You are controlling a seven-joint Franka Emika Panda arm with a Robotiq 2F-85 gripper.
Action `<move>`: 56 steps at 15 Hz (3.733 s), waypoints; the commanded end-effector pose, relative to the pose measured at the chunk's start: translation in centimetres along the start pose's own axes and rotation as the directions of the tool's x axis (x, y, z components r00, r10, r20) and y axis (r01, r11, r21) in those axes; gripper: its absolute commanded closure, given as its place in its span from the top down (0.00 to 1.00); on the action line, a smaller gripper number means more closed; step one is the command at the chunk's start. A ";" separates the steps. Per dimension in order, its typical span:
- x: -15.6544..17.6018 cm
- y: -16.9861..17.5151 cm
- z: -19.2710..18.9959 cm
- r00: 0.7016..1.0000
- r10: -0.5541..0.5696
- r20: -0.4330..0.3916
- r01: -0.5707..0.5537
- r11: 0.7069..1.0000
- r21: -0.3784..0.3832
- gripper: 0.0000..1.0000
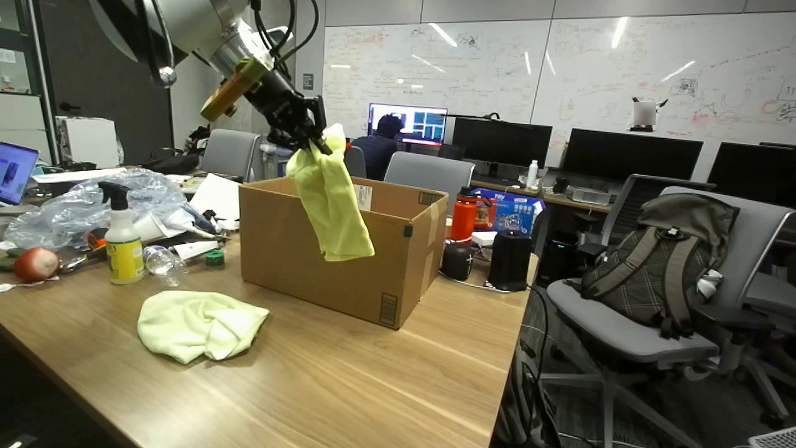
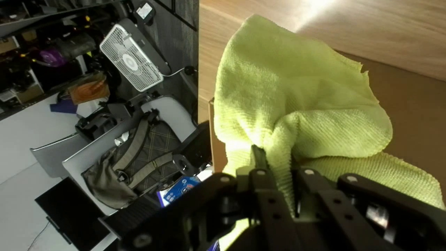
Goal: Put the shirts and towels in the box respectively one at a time
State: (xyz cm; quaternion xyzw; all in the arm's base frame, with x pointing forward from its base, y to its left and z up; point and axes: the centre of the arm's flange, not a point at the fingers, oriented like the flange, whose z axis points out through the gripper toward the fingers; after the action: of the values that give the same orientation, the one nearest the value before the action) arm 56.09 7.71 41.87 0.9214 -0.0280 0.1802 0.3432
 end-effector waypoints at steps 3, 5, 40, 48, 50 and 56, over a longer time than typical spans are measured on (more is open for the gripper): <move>6.5 2.9 -4.6 0.994 -0.022 -0.105 0.010 0.993 -0.114 0.03; 8.5 3.5 -6.3 0.989 -0.037 -0.140 0.017 0.990 -0.141 0.03; 14.7 -2.1 0.0 0.944 -0.322 0.077 0.326 0.944 -0.055 1.00; 7.1 0.1 -3.3 0.949 -0.259 0.180 0.260 0.965 0.019 1.00; 4.6 0.2 -3.8 0.946 -0.244 0.213 0.241 0.970 0.042 1.00; -2.1 -1.3 -3.9 0.913 -0.259 0.314 0.217 0.962 0.165 1.00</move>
State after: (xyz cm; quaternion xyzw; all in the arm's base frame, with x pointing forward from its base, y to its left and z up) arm 57.46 11.18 43.92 0.9461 0.0437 -0.0077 0.3208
